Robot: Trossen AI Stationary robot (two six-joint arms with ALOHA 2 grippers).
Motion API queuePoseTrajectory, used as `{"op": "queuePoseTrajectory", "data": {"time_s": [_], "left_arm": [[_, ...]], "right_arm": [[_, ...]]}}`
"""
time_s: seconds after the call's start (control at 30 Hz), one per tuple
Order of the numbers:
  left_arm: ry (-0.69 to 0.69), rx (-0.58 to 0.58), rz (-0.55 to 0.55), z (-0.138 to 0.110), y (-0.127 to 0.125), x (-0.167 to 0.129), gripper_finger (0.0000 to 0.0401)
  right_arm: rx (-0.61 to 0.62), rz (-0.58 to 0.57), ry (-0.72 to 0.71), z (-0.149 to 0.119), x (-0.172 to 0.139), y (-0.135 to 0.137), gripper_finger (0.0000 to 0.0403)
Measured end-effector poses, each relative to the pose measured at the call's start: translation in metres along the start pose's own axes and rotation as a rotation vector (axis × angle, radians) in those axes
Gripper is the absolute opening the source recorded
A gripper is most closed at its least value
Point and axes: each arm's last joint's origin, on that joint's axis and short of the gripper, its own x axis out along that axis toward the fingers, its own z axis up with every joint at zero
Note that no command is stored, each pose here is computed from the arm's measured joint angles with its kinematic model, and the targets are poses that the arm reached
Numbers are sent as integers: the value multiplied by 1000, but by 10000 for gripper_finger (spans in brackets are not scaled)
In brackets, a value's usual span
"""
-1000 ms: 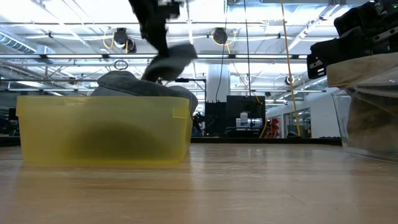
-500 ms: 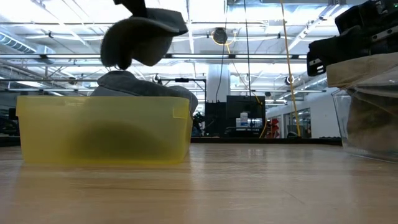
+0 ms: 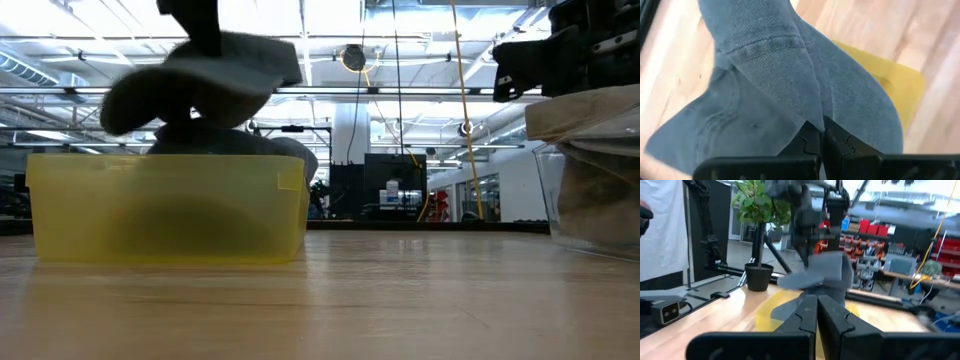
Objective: Pick & Place hat
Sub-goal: Put the blue cap into the yellow bin
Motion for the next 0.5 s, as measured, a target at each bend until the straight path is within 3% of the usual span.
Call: {"op": "queuePoseTrajectory", "data": {"time_s": [0.3,0.5], "left_arm": [[150,-36,49,11,-6,47,1],[188,-66,23,16,-7,53,1]], "right_arm": [[-100,-8,-70,7,0,0,4],[-153,-11,-77,8,0,-1,4]]}}
